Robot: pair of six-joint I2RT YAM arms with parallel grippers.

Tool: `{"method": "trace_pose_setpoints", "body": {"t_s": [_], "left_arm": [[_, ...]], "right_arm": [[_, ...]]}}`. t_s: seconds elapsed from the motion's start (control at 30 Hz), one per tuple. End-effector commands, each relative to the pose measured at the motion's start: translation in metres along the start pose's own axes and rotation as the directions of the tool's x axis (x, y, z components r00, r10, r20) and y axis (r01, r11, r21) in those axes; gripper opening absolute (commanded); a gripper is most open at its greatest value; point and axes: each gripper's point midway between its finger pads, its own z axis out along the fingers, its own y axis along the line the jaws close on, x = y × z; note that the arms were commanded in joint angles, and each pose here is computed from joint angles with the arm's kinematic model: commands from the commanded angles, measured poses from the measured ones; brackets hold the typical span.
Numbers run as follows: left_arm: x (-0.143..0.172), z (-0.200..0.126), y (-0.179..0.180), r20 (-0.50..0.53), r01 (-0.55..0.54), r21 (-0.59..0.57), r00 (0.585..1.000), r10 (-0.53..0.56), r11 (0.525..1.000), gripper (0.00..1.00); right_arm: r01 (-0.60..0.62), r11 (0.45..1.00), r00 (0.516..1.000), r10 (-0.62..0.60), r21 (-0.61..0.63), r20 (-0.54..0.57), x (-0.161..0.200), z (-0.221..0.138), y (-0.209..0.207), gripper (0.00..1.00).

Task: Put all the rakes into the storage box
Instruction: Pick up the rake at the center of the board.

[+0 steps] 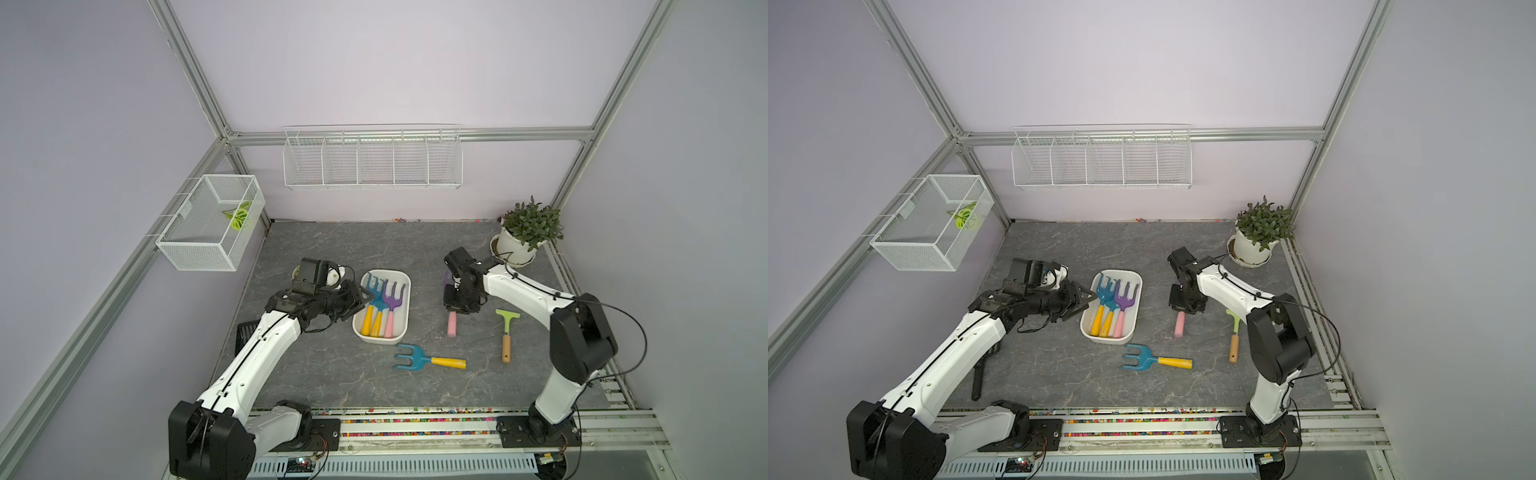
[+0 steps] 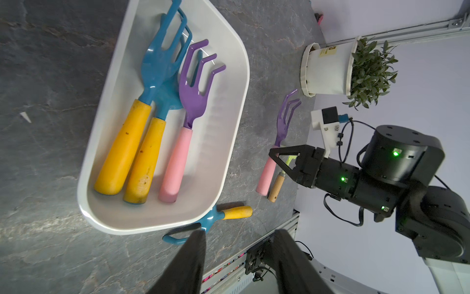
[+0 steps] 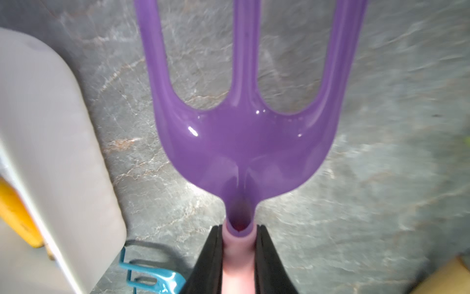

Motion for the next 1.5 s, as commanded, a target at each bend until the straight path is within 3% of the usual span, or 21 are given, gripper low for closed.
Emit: {"method": "trace_pose_setpoints", "body": {"t_s": [0.0,0.37,0.6,0.8,0.93,1.13,1.47], "left_arm": [[-0.009,-0.005,-0.025,0.014,-0.04,0.086,0.999,0.039,0.996,0.49],[0.003,0.007,-0.075,-0.023,-0.104,0.245,0.993,0.113,0.964,0.52],[0.008,0.011,-0.104,-0.033,-0.124,0.358,0.989,0.146,0.926,0.53],[0.009,0.005,-0.122,-0.036,-0.144,0.43,0.984,0.177,0.891,0.55],[0.016,0.002,-0.135,-0.053,-0.159,0.484,0.976,0.21,0.86,0.59],[0.037,0.008,-0.158,-0.098,-0.185,0.546,0.954,0.282,0.817,0.64],[0.046,0.012,-0.183,-0.135,-0.158,0.634,0.941,0.309,0.757,0.66]], "right_arm": [[0.001,1.0,1.0,0.0,-0.027,0.013,0.002,-0.011,-0.012,0.0],[-0.019,0.975,0.996,0.037,-0.223,0.077,-0.001,-0.056,0.002,0.0],[-0.015,0.897,0.991,0.072,-0.443,0.113,-0.008,-0.098,0.033,0.0],[-0.02,0.842,0.989,0.097,-0.539,0.115,-0.01,-0.124,0.046,0.0],[-0.002,0.761,0.989,0.097,-0.649,0.11,-0.012,-0.144,0.067,0.0],[0.032,0.559,0.988,0.109,-0.829,0.111,-0.023,-0.189,0.105,0.0],[0.046,0.412,0.987,0.122,-0.91,0.105,-0.028,-0.225,0.123,0.0]]}}
